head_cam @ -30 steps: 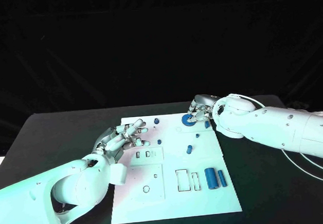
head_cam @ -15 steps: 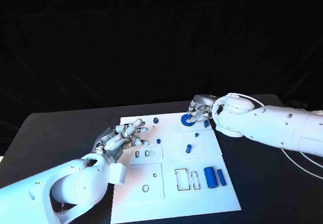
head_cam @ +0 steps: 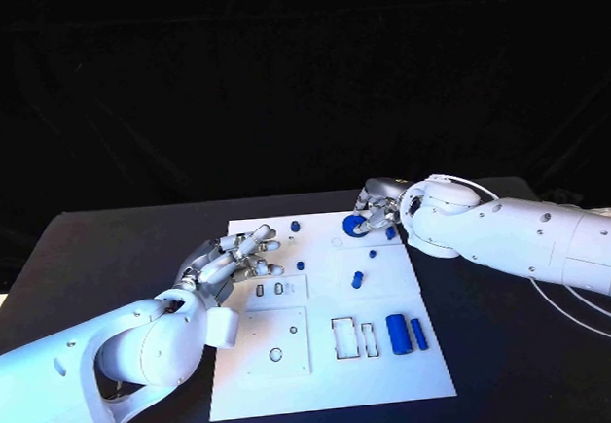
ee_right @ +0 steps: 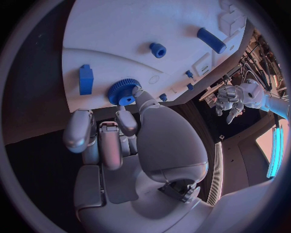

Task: Assemble the parts on the task board

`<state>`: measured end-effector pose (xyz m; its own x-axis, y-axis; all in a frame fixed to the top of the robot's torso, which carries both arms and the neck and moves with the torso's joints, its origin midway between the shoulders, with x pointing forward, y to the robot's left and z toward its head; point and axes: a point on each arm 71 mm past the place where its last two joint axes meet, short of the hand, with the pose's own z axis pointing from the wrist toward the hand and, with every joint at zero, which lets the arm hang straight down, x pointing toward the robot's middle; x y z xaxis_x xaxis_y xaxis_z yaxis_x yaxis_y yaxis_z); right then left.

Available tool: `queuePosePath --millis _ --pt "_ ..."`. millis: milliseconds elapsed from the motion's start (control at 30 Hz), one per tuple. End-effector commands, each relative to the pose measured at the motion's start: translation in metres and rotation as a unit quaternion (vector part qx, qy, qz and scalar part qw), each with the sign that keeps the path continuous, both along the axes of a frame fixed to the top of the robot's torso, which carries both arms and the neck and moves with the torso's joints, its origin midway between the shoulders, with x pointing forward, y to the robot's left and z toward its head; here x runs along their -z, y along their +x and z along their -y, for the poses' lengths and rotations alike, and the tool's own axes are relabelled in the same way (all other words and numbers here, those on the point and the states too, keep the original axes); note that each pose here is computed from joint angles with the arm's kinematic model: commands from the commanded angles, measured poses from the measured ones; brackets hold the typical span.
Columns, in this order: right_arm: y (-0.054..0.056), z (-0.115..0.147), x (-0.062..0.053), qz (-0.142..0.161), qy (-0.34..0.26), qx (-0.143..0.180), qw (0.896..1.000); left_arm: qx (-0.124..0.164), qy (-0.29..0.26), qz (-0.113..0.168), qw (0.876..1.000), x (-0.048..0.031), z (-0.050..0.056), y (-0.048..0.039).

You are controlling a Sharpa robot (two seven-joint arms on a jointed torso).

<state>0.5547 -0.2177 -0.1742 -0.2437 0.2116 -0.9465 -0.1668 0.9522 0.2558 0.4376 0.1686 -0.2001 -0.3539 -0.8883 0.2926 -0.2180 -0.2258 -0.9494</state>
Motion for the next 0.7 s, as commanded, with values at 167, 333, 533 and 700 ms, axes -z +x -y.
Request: queuePosePath --millis 167,333,533,700 --pt "-0.0019 -0.0014 0.0079 -0.02 -0.013 -0.006 1.0 0.02 -0.004 -0.003 1.0 -0.0003 0.0025 -0.0008" --pt "-0.0012 -0.0029 0.0073 -0.012 -0.016 -0.005 1.0 0.02 -0.004 -0.003 1.0 -0.0002 0.0026 -0.0008" --pt "-0.0017 -0.0037 0.0073 0.003 -0.03 -0.007 1.0 0.02 -0.003 -0.003 1.0 -0.0001 0.0022 -0.0007" --pt "-0.0054 -0.0078 0.0029 0.042 -0.012 -0.012 0.999 0.018 -0.003 -0.003 1.0 -0.0001 0.0017 -0.0005"
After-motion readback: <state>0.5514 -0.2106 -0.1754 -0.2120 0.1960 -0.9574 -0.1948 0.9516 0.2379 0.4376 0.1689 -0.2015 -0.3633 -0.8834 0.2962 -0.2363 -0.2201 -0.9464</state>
